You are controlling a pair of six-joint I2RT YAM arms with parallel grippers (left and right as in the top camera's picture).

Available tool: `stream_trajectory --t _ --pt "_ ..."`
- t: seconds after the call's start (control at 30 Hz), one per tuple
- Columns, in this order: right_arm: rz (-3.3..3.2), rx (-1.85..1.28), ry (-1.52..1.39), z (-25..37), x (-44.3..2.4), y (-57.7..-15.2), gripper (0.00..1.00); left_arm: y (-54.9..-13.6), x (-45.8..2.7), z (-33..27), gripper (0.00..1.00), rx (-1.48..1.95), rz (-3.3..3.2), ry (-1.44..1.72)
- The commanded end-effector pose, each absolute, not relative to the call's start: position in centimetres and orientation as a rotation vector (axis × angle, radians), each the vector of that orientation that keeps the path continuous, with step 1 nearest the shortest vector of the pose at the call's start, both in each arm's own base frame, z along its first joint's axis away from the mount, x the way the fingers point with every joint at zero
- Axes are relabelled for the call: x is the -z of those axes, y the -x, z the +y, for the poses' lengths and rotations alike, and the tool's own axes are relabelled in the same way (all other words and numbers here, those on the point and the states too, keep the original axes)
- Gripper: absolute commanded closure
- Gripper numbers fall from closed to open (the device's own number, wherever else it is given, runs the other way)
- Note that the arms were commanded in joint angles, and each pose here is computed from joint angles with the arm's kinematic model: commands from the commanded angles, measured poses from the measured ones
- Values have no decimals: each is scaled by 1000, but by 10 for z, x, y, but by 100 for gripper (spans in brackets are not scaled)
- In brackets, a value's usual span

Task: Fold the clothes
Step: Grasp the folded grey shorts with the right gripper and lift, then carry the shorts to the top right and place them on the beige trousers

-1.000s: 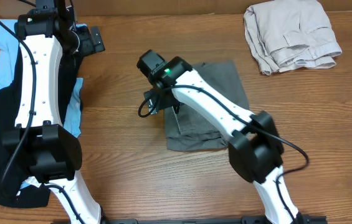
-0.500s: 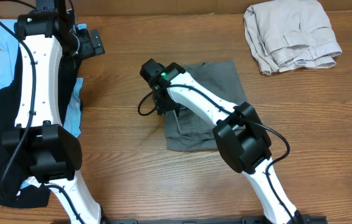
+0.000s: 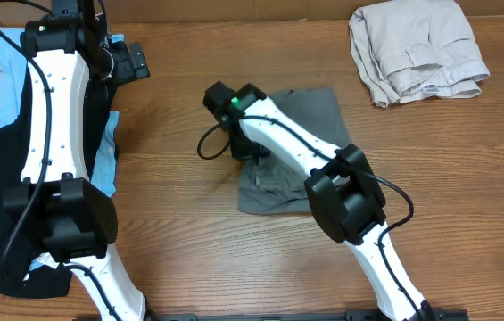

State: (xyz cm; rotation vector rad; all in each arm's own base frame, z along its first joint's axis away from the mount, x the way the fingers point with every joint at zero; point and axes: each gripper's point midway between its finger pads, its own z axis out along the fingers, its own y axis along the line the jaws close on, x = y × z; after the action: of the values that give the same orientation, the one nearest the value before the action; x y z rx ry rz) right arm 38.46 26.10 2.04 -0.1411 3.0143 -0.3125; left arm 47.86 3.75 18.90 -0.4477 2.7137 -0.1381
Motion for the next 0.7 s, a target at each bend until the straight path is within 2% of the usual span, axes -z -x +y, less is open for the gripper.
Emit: stream_trajectory --t 0.0,0.33,0.5,0.67 --pt "2962 234 27 248 -65 -413 96 -480 -202 37 0 134 2680 449" --pt "2716 54 -172 161 -240 -453 96 -482 -203 37 0 135 2672 448" --pt "2583 -36 -319 108 -290 -467 96 -483 -203 37 0 135 2668 447" --pt "2468 -42 -572 40 -319 -469 96 -483 -203 37 0 135 2668 447"
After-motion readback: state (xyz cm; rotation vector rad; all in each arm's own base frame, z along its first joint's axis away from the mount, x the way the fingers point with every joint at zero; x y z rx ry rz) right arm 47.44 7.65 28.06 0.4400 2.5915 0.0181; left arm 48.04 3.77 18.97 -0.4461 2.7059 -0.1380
